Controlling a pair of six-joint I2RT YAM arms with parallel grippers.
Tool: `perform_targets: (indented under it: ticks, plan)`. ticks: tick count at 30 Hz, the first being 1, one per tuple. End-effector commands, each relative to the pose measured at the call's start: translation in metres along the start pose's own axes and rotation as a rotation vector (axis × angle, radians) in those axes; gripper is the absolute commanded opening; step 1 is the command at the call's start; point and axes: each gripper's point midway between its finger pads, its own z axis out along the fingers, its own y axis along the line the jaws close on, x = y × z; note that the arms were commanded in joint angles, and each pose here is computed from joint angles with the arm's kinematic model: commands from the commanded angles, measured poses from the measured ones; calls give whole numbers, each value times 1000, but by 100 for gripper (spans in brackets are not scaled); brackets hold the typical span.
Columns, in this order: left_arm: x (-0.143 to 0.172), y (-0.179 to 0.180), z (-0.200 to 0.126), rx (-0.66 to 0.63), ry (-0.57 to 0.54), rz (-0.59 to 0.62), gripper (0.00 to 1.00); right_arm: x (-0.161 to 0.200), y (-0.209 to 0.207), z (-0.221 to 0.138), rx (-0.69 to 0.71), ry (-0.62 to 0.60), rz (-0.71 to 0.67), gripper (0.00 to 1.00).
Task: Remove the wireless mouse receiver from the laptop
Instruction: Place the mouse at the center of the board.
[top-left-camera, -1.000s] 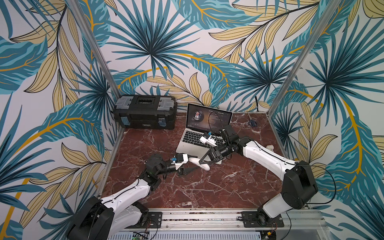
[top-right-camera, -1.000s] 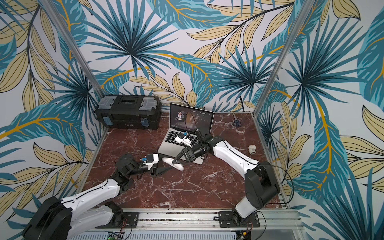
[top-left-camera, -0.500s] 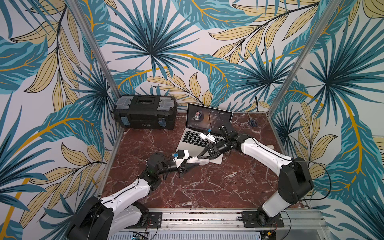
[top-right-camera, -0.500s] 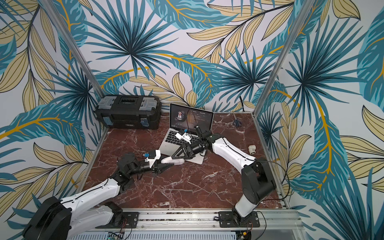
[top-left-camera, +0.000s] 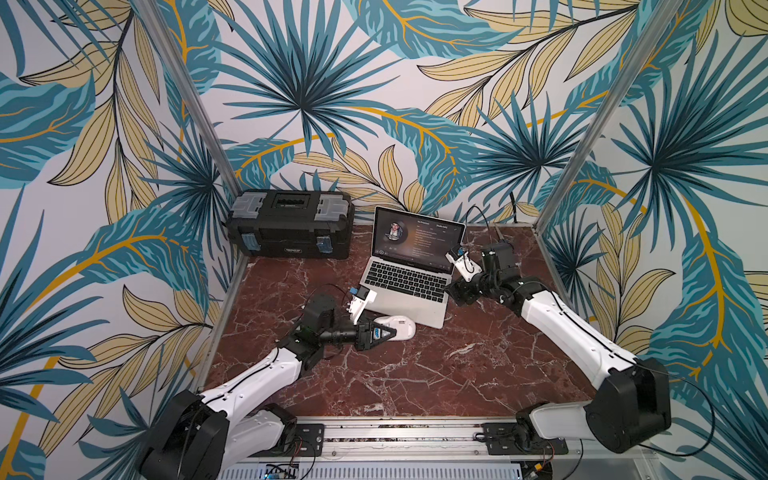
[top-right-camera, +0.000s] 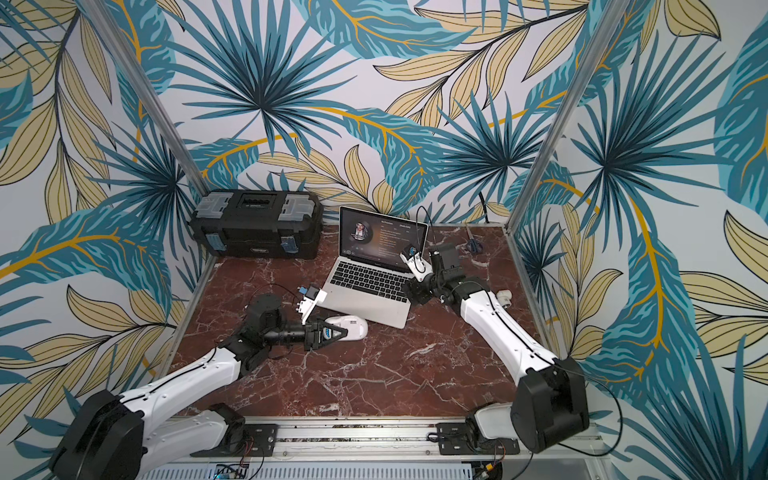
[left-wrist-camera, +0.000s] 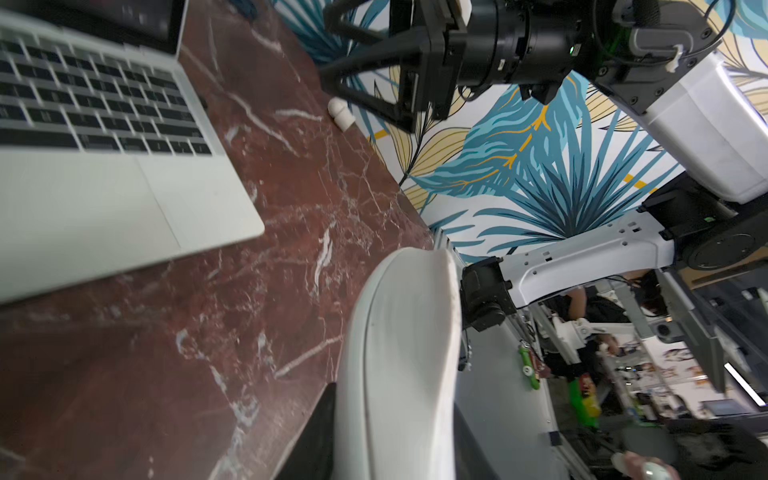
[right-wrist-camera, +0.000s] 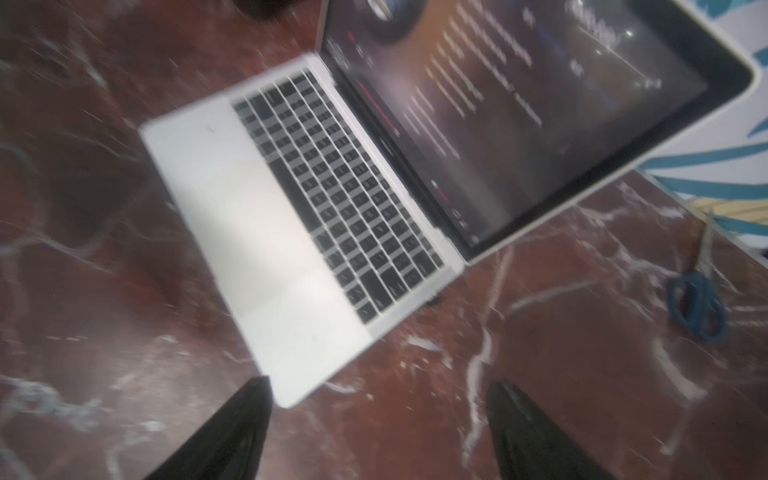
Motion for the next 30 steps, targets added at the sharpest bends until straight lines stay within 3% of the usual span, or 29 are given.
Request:
perform_targets:
  ticks: [1,7,11,19,30]
  plan:
    - [44,18,0,-27,166,-263,0,38,-32,14,77,129,-173,85]
    - [75,54,10,-94,277,-356,0,64,-22,46,-174,144,-213,82]
    - [83,68,18,-115,302,-379,0,84,-18,73,-251,229,-267,79]
    - [95,83,33,-159,345,-386,0,89,-31,113,-262,273,-327,75]
    - [95,98,48,-187,355,-402,4,79,-37,138,-295,261,-332,73]
